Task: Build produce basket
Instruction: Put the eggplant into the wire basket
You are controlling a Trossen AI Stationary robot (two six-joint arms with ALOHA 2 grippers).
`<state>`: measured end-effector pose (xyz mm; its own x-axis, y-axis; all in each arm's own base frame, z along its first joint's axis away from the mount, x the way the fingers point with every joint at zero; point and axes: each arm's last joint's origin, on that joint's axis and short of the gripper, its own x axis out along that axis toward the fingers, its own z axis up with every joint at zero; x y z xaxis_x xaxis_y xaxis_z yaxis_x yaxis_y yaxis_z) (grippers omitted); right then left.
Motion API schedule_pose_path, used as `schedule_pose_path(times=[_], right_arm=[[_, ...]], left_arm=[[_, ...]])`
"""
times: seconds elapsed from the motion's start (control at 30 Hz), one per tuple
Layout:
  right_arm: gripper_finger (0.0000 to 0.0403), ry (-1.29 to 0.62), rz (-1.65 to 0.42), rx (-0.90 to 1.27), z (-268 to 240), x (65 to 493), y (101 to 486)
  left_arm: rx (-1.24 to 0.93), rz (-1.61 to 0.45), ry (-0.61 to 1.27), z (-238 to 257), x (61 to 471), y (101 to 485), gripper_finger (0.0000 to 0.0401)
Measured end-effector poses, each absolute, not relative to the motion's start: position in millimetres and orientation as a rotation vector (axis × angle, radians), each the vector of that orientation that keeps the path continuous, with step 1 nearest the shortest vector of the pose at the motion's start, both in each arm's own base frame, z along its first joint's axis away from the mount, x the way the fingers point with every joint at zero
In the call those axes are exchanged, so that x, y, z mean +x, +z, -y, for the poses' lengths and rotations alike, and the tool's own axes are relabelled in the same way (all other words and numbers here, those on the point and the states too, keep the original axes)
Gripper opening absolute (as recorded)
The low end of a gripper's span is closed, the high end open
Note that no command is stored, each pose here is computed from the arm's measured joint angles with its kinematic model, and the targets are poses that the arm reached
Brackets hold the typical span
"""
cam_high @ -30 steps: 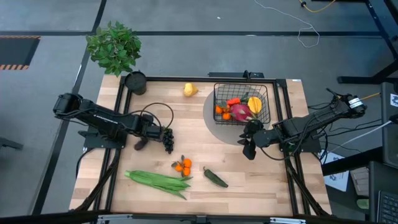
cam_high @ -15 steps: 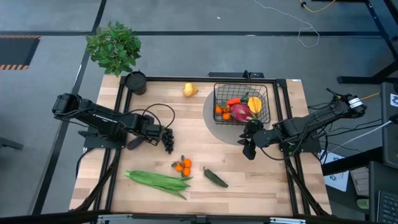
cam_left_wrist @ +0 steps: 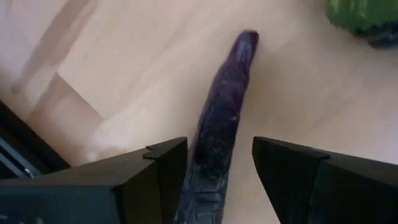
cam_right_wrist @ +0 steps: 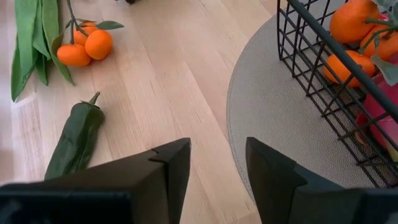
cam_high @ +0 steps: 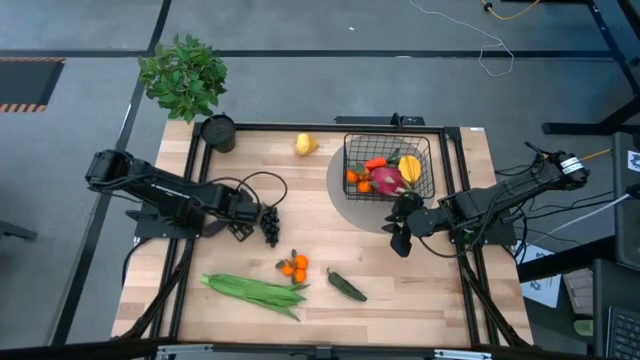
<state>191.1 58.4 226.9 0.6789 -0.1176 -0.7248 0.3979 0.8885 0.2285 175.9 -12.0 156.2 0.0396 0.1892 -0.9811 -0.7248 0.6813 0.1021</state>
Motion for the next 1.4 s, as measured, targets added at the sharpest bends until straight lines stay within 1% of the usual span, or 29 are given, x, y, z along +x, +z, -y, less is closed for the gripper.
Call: schedule_pose_path(times=[0.13, 0.43, 0.57, 0.63, 0.67, 0.8, 0.83, 0.97, 1.03, 1.1, 1.27, 1.4], right_arm=[[0.0143, -0.298, -0.775, 0.388, -58, 191, 227], [0.0143, -0.297, -0.776, 0.386, -58, 191, 227], [0.0143, -0.297, -0.777, 0.386, -58, 191, 227], [0.0143, -0.297, -0.777, 0.385, -58, 191, 227], [0.0143, -0.297, -0.777, 0.384, -58, 191, 227], [0.0143, -0.297, -0.778, 0.387, -58, 191, 227], [0.0143, -0.293, -0.781, 0.39, -58, 191, 227], [0.0143, -0.233, -0.823, 0.419, -60, 190, 226], [0.0143, -0.203, -0.842, 0.434, -61, 190, 226], [0.0143, -0.18, -0.869, 0.444, -62, 189, 225], [0.0143, -0.13, -1.007, 0.529, -64, 182, 220], [0.0143, -0.177, -1.147, 0.617, -70, 169, 214]], left_arm=[[-0.498, -1.411, 0.717, 17, 176, 152, 0.0172], [-0.422, -1.492, 0.72, 27, 182, 136, 0.0172], [-0.526, -1.499, 0.79, 28, 182, 133, 0.0166], [-0.571, -1.509, 0.783, 28, 184, 134, 0.0148], [-0.589, -1.507, 0.786, 28, 185, 135, 0.0132], [-0.645, -1.48, 0.799, 30, 194, 150, 0.0045], [-0.638, -1.468, 0.819, 30, 196, 156, 0.0031], [-0.54, -1.417, 0.85, 30, 208, 187, 0.003], [-0.486, -1.371, 0.835, 31, 217, 206, 0.003], [-0.422, -1.274, 0.809, 30, 229, 227, 0.003], [-0.258, -0.861, 0.768, 27, 267, 282, 0.003], [-0.112, -0.624, 0.611, 15, 297, 314, 0.0032]])
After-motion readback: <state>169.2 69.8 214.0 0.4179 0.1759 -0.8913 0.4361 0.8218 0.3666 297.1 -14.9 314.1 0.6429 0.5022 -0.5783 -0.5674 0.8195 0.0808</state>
